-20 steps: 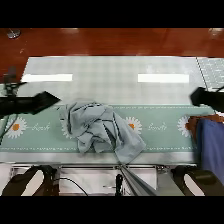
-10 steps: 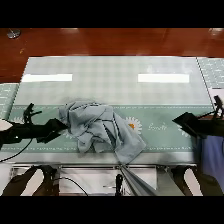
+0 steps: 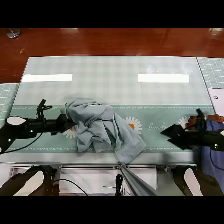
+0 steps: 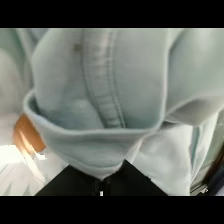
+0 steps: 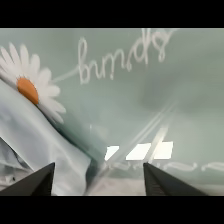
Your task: Fold the shirts.
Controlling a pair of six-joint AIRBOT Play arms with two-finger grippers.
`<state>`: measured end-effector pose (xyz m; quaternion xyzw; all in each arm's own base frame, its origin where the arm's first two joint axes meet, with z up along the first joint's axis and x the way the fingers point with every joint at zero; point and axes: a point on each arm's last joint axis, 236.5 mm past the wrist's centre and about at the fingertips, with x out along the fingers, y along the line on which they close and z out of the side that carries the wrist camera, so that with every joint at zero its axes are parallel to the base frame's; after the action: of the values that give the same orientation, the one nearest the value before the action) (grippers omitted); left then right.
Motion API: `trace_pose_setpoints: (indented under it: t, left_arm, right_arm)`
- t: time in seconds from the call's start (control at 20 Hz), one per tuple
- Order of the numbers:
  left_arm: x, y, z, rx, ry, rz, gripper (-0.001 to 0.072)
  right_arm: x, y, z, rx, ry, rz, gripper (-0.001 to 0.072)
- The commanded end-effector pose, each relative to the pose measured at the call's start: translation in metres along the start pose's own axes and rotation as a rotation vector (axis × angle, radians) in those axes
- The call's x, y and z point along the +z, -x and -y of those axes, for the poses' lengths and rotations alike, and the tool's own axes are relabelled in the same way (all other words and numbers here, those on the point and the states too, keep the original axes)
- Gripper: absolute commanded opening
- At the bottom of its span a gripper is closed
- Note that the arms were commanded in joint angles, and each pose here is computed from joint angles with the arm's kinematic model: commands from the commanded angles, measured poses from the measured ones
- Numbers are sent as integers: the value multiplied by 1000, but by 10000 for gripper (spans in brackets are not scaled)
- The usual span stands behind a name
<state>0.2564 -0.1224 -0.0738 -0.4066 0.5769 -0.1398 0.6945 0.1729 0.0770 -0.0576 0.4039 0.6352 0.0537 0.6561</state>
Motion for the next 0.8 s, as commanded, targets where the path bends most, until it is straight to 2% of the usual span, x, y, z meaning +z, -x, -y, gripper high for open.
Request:
trace_pose_setpoints:
  t: [0.0, 0.2, 0.55, 0.75]
  left_arm:
    - [20, 4, 27, -61, -63, 28, 23]
    - [31, 11, 41, -77, -97, 48, 23]
    - [26, 11, 43, -88, -99, 25, 23]
    - [24, 12, 44, -91, -99, 18, 23]
  right_arm:
    - [-41, -20, 3, 12, 8, -142, 633]
    - [-63, -42, -10, -38, 100, -197, 633]
    - [-90, -91, -45, 7, 141, -278, 633]
    - [-80, -112, -76, 40, 188, -253, 632]
